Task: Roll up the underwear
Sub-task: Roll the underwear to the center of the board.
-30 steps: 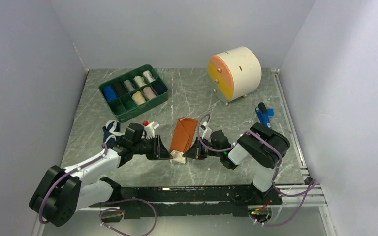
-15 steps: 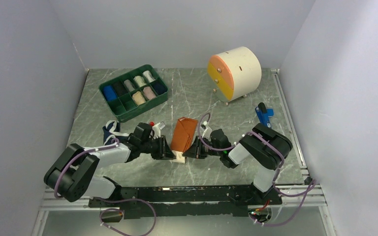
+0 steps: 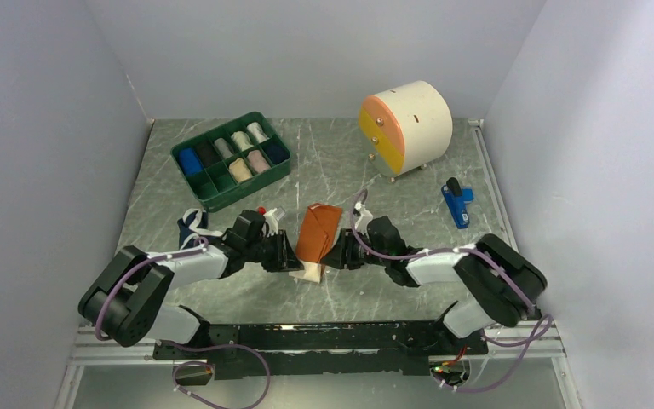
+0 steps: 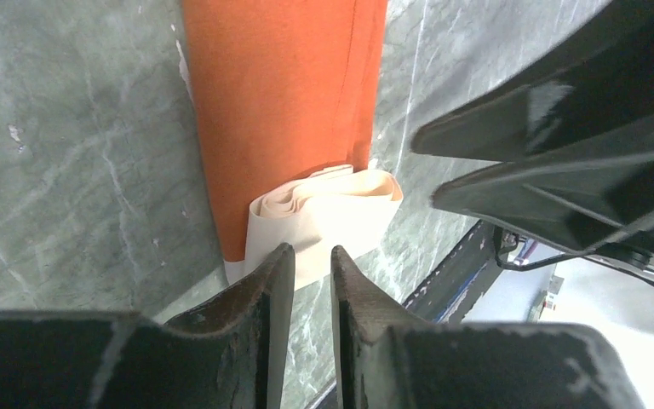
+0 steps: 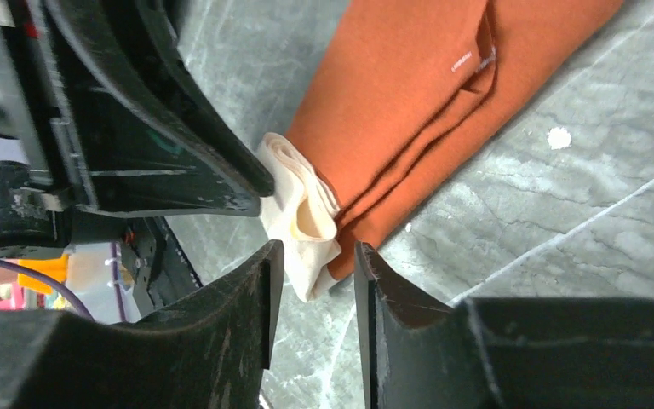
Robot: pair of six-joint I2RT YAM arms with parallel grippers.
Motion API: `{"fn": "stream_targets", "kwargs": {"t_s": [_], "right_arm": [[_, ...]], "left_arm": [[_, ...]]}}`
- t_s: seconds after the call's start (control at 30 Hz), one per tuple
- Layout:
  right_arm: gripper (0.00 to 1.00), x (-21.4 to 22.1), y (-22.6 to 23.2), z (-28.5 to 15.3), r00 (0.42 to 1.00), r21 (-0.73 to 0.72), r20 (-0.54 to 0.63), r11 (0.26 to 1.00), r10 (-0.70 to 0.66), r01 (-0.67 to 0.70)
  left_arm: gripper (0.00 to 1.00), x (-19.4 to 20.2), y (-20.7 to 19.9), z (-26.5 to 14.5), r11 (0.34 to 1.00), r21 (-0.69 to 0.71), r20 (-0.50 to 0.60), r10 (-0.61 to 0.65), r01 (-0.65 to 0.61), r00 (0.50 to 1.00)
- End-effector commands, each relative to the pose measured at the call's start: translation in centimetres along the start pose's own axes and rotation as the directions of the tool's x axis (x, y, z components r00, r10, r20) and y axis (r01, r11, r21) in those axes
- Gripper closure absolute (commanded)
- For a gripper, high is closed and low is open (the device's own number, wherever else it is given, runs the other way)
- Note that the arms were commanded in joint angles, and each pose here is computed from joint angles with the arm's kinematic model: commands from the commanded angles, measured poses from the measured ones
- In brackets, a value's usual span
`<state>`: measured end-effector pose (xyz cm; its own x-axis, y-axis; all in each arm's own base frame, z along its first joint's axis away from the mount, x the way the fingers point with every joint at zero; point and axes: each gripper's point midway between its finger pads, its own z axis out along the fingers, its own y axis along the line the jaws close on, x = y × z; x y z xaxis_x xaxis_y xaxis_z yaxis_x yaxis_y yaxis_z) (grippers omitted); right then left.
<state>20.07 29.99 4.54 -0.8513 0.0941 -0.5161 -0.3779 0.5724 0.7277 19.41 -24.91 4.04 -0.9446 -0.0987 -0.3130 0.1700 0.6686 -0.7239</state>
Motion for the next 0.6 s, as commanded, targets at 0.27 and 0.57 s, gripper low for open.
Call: {"fn": "stream_targets", "kwargs": {"t_s": [0.27, 0.57], "right_arm": [[0.77, -1.8, 5.9, 0.4, 0.98, -0.099, 0.011, 0.975, -0.197, 0.197], [0.81, 0.4, 1.4, 2.9, 0.991, 0.052, -0.062, 0.991, -0.118, 0.121]], "left_arm": [[0.72, -1.1, -0.7, 0.5, 0.999, -0.005, 0.022, 0.04, -0.04, 0.999], [0.73, -1.2, -0.8, 0.4, 0.999, -0.01, 0.02, 0.045, -0.045, 0.999]]}}
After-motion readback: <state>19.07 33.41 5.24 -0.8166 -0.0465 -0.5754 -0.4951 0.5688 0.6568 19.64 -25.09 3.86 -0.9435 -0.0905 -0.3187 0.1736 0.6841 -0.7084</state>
